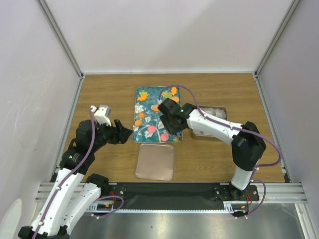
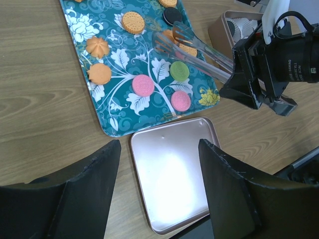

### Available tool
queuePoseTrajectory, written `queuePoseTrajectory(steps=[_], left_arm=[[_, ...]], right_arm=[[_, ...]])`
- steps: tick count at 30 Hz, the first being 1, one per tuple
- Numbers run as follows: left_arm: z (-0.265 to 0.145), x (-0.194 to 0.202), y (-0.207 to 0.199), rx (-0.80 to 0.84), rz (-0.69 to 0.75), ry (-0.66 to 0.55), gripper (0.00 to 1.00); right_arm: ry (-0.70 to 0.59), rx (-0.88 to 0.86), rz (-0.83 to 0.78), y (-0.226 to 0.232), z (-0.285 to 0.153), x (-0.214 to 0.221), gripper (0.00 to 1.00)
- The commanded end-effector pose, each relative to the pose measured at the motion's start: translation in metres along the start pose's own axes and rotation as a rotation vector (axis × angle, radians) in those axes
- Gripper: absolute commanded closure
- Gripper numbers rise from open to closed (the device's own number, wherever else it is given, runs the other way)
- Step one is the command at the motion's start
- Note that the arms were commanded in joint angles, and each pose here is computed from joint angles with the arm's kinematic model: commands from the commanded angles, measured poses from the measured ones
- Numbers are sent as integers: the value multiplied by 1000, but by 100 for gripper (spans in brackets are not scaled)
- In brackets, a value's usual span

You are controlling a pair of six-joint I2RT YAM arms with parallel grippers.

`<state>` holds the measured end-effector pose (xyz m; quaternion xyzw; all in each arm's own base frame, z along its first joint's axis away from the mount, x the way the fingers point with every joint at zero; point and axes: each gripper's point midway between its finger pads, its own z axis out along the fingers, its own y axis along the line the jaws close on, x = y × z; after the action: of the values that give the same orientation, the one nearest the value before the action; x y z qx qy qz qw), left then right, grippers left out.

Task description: Pack the cookies

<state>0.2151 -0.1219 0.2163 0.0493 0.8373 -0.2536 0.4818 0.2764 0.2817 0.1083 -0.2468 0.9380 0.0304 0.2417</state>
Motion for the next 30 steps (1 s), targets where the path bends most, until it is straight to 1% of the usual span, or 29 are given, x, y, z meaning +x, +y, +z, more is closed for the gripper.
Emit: queuePoseTrajectory(steps=[1, 9, 20, 30], left_arm=[[0, -5, -2, 9, 22, -28, 30], [0, -6, -3, 12, 27, -29, 30], [-1, -5, -3, 12, 26, -29, 30], [0, -4, -4, 13, 27, -25, 30]], right_arm=[[-39, -22, -16, 11, -4, -17, 50], [-34, -1, -11, 8, 0, -17, 50], [-39, -88, -28, 30, -2, -21, 50], [-17, -47, -8, 13, 2, -16, 50]])
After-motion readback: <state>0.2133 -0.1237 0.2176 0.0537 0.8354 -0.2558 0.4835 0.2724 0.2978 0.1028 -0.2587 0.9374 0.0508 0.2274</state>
